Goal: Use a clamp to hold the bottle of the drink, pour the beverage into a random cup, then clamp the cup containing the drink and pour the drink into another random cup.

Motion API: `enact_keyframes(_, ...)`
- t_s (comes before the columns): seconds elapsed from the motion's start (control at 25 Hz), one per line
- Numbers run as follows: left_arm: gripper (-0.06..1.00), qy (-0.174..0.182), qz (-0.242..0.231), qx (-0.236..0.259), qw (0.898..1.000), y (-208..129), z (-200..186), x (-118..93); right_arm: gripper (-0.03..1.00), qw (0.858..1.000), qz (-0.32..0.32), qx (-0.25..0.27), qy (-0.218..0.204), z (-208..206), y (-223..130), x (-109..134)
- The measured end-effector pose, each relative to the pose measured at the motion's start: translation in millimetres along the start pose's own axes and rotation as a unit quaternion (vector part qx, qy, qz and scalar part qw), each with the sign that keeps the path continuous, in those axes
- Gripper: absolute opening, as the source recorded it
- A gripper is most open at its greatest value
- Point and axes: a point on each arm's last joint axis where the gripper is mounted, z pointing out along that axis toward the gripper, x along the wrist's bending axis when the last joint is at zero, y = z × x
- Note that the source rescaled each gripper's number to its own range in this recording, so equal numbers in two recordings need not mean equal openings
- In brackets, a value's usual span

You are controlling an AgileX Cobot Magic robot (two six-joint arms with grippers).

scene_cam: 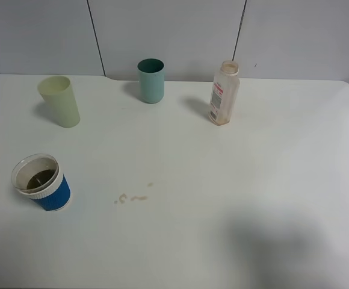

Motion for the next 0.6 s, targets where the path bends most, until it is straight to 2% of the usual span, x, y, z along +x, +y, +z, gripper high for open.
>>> enact_keyframes(0.6,0.93,-0.001,-0.001,0.0,1.0,0.0,0.0,-0.2,1.0,1.0,0.0,0.0,0.0,0.0,0.0,0.0)
